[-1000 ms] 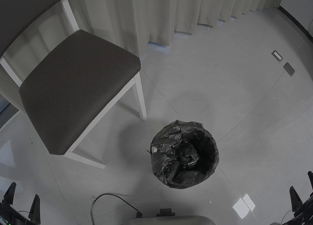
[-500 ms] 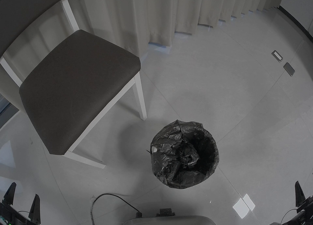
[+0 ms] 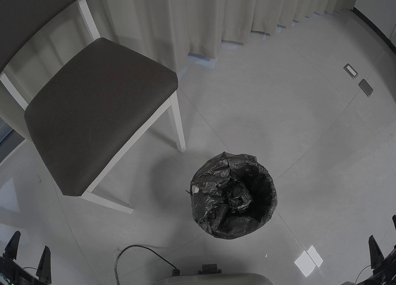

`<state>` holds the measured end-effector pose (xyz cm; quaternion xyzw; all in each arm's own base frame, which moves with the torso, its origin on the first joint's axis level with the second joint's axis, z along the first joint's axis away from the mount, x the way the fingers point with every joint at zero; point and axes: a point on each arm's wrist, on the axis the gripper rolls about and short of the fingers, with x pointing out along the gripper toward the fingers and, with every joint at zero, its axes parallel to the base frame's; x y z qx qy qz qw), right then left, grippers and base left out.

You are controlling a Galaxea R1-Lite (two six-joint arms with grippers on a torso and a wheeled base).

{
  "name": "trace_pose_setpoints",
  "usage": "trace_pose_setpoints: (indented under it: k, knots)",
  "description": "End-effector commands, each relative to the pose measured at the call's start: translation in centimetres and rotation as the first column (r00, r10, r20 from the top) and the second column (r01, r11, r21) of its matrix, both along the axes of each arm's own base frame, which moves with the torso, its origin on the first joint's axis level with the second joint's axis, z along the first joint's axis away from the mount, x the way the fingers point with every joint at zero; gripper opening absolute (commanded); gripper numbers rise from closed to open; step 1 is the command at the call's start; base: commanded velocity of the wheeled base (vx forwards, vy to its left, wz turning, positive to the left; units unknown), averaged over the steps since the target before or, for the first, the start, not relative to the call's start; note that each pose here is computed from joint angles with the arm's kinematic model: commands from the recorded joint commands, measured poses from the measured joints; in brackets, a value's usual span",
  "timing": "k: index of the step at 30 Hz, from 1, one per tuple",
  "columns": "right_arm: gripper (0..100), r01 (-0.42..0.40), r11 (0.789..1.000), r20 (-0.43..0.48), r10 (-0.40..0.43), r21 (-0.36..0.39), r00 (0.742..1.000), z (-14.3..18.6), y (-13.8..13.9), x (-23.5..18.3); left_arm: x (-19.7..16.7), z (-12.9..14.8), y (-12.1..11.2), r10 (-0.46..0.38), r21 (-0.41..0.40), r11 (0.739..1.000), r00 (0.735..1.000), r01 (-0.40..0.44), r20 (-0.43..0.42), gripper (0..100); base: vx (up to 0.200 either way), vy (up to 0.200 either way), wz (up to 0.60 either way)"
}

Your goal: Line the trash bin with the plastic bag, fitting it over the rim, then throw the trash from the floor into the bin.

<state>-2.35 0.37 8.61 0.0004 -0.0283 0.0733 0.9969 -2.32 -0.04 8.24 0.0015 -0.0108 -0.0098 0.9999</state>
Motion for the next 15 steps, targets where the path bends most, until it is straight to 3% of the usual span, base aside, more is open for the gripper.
trace_pose_setpoints:
  k: [1, 3, 4, 5, 7, 15]
  knots:
    - [100, -0.069, 0.998, -0.004, 0.069, -0.012, 0.998, -0.46, 0.15, 0.05, 0.04, -0.52, 0.0, 0.0, 0.0, 1.0, 1.0, 0.0, -0.005, 100, 0.0, 0.0, 0.0]
    - [100, -0.036, 0.998, 0.001, 0.036, -0.053, 0.999, -0.47, 0.08, 0.06, 0.04, -0.52, 0.0, 0.0, 0.0, 1.0, 1.0, 0.0, -0.005, 100, 0.0, 0.0, 0.0]
    - [100, 0.126, 0.99, -0.035, -0.128, -0.058, 0.991, -0.85, -0.28, 0.11, 0.04, -0.52, 0.0, 0.0, 0.0, 1.0, 1.0, 0.0, -0.005, 100, 0.0, 0.0, 0.0]
    - [100, 0.175, 0.985, -0.069, -0.174, -0.001, 0.982, -1.12, -0.39, 0.11, 0.04, -0.52, 0.0, 0.0, 0.0, 1.0, 1.0, 0.0, -0.005, 100, 0.0, 0.0, 0.0]
    - [100, 0.186, 0.982, -0.069, -0.183, 0.036, 0.981, -1.05, -0.41, 0.11, 0.04, -0.52, 0.0, 0.0, 0.0, 1.0, 1.0, 0.0, -0.005, 100, 0.0, 0.0, 0.0]
    - [100, 0.125, 0.992, -0.06, -0.125, -0.012, 0.99, -1.04, -0.28, 0.11, 0.04, -0.52, 0.0, 0.0, 0.0, 1.0, 1.0, 0.0, -0.005, 100, 0.0, 0.0, 0.0]
